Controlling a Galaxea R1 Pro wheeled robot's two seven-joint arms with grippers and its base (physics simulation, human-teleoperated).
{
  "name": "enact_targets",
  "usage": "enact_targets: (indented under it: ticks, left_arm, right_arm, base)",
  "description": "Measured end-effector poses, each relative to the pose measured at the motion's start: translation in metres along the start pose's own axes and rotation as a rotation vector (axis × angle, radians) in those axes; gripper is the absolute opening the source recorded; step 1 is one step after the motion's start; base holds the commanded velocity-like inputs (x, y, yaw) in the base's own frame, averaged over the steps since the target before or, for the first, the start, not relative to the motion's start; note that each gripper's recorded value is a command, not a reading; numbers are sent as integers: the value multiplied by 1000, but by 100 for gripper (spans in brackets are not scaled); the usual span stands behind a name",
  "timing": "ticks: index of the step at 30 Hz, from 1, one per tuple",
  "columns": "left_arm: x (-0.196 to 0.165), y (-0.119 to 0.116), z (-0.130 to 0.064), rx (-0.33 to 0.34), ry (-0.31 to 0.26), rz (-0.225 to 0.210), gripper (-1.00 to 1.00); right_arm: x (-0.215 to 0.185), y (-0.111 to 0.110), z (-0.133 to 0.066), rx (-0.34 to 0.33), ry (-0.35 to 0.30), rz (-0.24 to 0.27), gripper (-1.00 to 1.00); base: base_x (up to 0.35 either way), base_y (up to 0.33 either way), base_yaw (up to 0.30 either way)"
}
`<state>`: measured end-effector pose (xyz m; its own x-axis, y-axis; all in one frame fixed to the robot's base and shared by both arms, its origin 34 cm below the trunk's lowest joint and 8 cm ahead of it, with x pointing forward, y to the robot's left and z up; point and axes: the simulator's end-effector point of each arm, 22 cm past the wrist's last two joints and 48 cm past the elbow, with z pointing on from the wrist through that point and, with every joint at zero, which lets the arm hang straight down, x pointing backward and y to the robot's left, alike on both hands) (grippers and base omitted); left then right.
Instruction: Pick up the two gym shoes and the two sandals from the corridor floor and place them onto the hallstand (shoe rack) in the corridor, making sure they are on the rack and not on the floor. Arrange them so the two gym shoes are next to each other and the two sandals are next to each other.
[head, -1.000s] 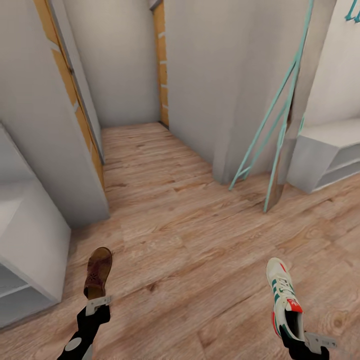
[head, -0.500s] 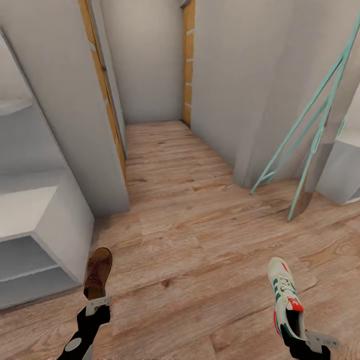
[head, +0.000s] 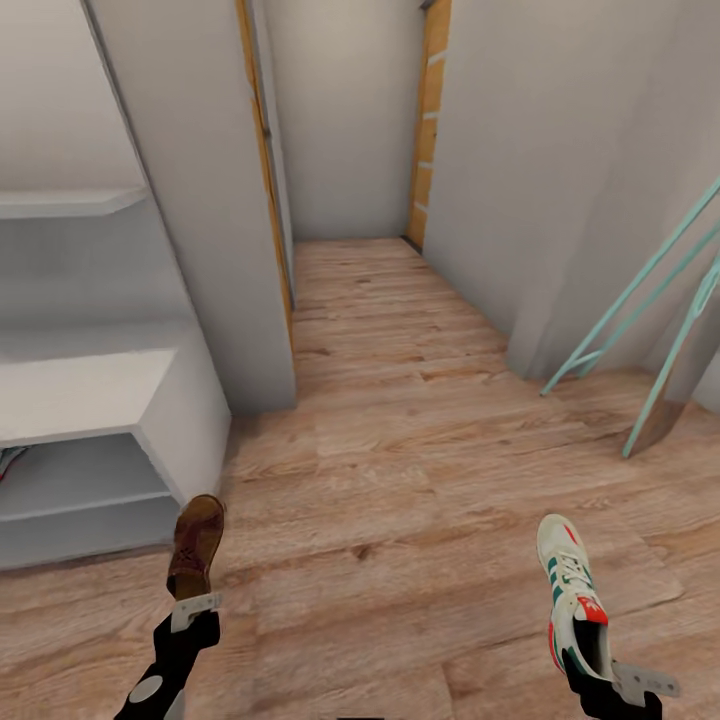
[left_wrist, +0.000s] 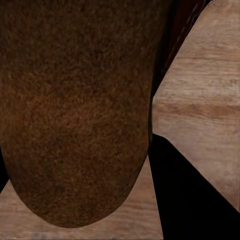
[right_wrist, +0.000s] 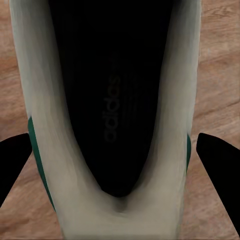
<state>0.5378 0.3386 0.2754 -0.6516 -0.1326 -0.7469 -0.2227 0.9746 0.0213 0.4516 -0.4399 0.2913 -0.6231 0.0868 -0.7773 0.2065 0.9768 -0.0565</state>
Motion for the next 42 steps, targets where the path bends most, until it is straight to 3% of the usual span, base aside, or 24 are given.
enact_targets:
  ticks: [11,20,42]
  left_arm:
    - [5,2,1,-3,10,-1,-100]
    - [8,8,1,-18,17,-30,-100]
    - [15,10,2,-21,30,-30,-100]
  right_arm:
    - [5,0,0,1,11,-2,-100]
    - [9,0,0,1,19,-2,-100]
    - [13,-1,0,1,29,-4,-100]
  base:
    - [-331,39,249]
    - [-234,232,265]
    - [-18,305,267]
